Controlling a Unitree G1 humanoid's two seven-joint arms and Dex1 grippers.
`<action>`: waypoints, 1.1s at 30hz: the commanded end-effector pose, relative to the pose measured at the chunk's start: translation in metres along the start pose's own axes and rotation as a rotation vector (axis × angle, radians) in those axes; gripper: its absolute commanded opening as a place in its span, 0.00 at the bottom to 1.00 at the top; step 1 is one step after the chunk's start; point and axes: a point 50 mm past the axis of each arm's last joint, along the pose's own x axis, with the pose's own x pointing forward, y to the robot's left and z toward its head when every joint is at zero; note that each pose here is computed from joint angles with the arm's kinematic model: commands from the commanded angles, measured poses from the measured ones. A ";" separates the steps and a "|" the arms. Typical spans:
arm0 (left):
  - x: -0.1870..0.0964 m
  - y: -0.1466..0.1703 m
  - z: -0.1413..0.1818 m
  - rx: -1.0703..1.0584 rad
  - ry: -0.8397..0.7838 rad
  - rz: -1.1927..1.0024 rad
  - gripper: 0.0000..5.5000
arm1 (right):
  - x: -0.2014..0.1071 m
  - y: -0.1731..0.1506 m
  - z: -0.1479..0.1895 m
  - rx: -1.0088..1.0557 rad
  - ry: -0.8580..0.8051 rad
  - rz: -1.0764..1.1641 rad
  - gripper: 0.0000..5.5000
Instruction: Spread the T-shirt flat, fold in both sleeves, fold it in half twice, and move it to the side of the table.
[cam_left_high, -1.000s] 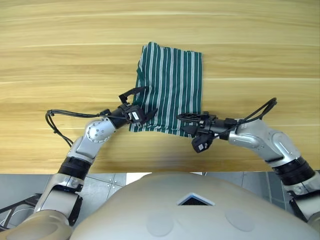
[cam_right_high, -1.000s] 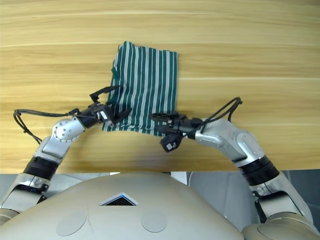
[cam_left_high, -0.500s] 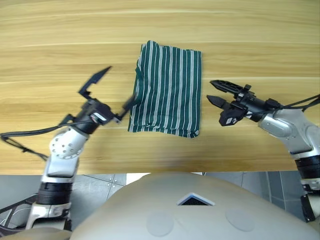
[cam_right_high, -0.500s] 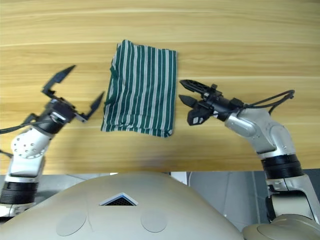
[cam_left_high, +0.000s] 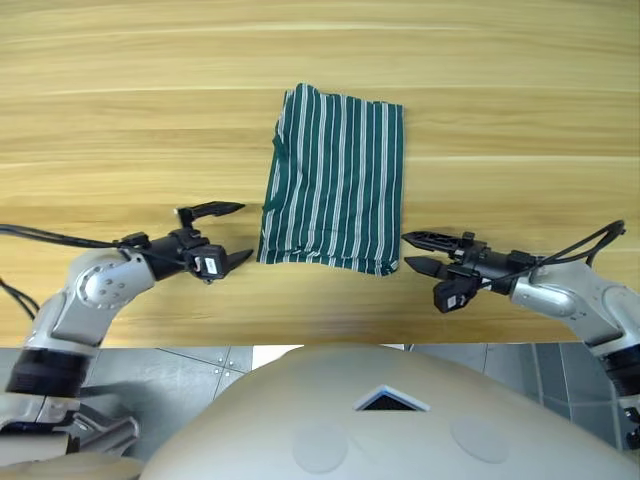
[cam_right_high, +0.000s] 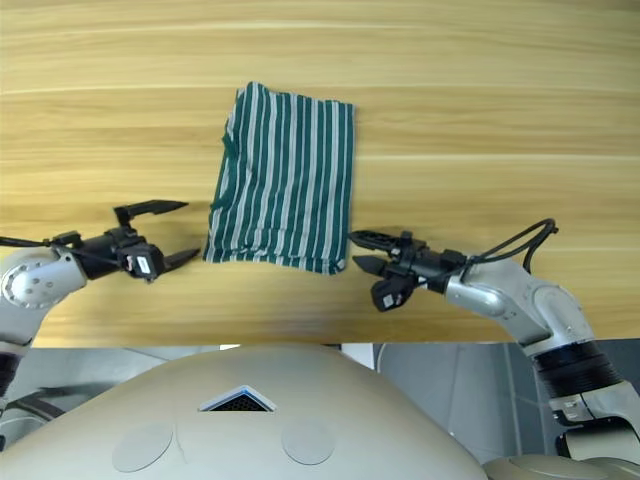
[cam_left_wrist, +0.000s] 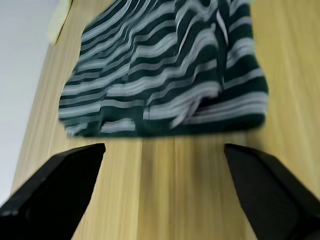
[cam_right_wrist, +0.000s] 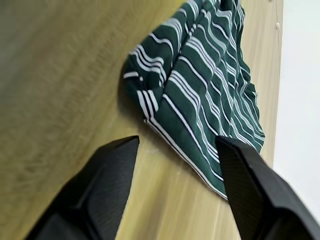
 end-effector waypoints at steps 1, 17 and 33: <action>0.014 -0.023 -0.007 -0.040 0.016 -0.178 0.81 | -0.002 0.006 0.002 0.011 0.007 0.045 0.52; 0.038 -0.025 0.003 0.013 -0.155 -0.266 0.73 | 0.013 0.001 0.001 -0.031 -0.044 0.058 0.52; 0.041 -0.035 0.011 -0.009 -0.217 -0.233 0.37 | 0.019 0.002 -0.018 -0.001 -0.004 0.063 0.52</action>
